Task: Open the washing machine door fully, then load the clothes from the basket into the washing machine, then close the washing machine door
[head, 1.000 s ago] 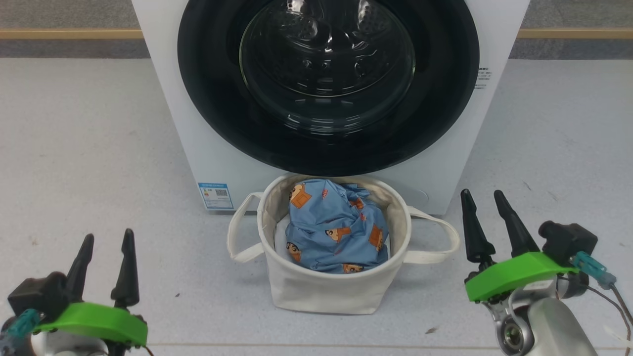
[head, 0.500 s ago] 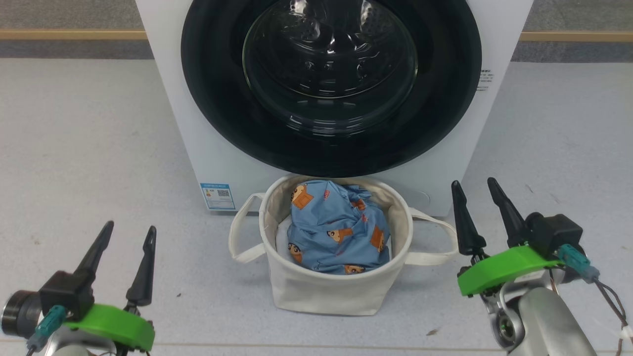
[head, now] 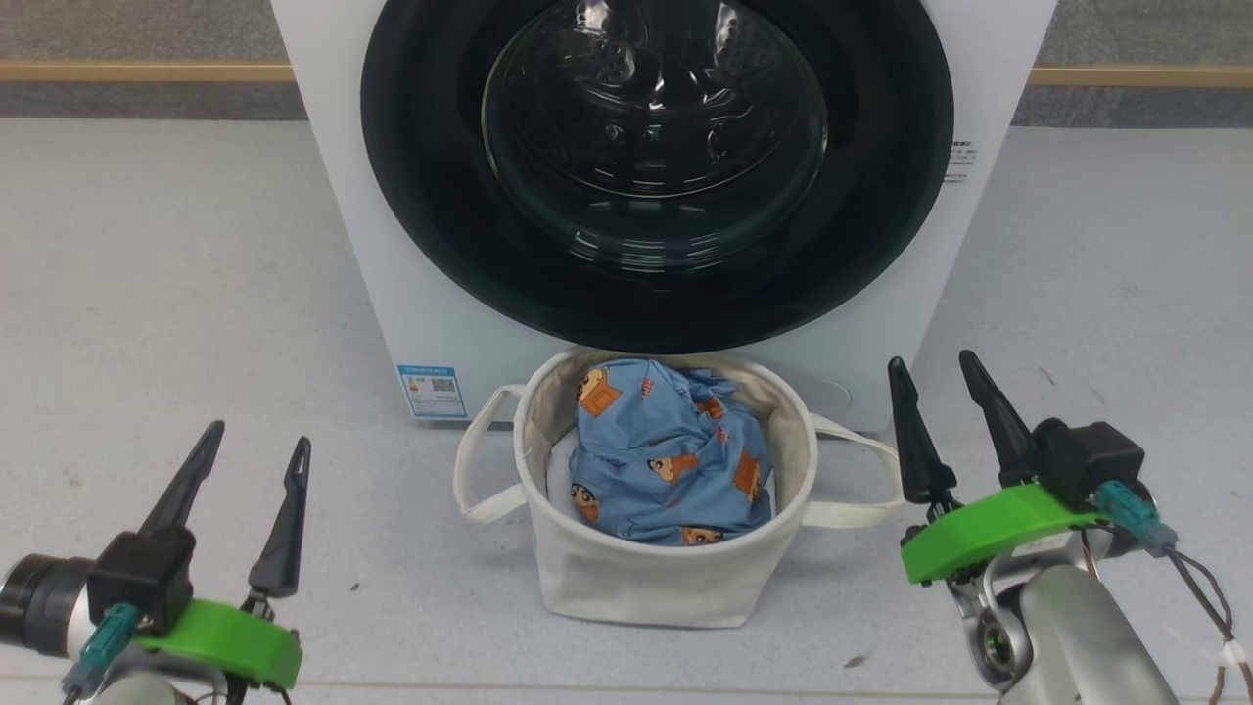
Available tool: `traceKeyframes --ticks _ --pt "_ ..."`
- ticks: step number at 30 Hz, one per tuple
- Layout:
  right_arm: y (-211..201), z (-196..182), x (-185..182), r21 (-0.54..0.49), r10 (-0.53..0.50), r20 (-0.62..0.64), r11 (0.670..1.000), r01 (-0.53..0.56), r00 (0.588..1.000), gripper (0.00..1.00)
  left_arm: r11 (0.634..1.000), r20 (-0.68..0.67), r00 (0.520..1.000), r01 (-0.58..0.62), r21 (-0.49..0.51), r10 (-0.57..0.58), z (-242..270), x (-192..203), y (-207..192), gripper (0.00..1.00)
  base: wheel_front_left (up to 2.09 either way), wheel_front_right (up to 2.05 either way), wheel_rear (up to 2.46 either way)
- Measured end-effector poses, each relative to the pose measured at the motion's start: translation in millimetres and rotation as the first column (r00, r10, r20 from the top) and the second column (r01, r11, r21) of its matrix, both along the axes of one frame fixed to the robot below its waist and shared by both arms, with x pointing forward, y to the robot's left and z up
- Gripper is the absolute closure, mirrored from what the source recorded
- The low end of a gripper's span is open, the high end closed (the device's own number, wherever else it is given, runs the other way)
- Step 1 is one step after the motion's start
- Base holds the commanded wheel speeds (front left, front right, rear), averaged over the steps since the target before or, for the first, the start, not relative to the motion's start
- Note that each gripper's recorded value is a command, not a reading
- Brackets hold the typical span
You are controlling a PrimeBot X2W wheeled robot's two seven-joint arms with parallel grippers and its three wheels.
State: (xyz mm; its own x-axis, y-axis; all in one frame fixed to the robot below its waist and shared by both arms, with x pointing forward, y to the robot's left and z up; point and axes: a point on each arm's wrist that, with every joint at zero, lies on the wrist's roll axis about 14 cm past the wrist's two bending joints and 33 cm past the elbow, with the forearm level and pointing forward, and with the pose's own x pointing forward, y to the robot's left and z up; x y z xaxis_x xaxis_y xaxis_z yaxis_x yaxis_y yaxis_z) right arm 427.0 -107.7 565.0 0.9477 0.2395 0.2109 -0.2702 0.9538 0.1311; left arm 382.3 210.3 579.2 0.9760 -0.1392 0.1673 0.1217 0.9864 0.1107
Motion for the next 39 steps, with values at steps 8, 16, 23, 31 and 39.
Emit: traceKeyframes --ticks 8,16,23,31,39 --pt "-2 0 -1 0.012 -0.006 -0.002 1.000 0.006 1.000 0.00 1.000 -0.002 1.000 0.008 -0.003 -0.008 0 1 -2 0.00 0.00 0.00 0.00" --pt "-3 0 -1 0.011 -0.006 -0.002 1.000 0.006 1.000 0.00 1.000 -0.012 1.000 0.010 -0.006 -0.010 -3 1 -3 0.00 0.00 0.00 0.00" --pt "-3 0 -1 0.011 -0.006 -0.002 1.000 0.006 1.000 0.00 1.000 -0.024 1.000 0.008 -0.014 -0.009 -5 1 -3 0.00 0.00 0.01 -0.02" --pt "-2 -1 -1 0.011 -0.005 -0.004 1.000 0.005 1.000 0.00 1.000 -0.031 0.999 -0.007 -0.013 0.007 -6 2 -1 0.00 0.23 0.58 -0.81" --pt "0 -3 -1 0.010 0.001 -0.009 1.000 -0.001 1.000 0.00 1.000 -0.051 0.999 -0.012 -0.001 0.012 -10 2 1 0.00 1.01 1.04 -2.05"
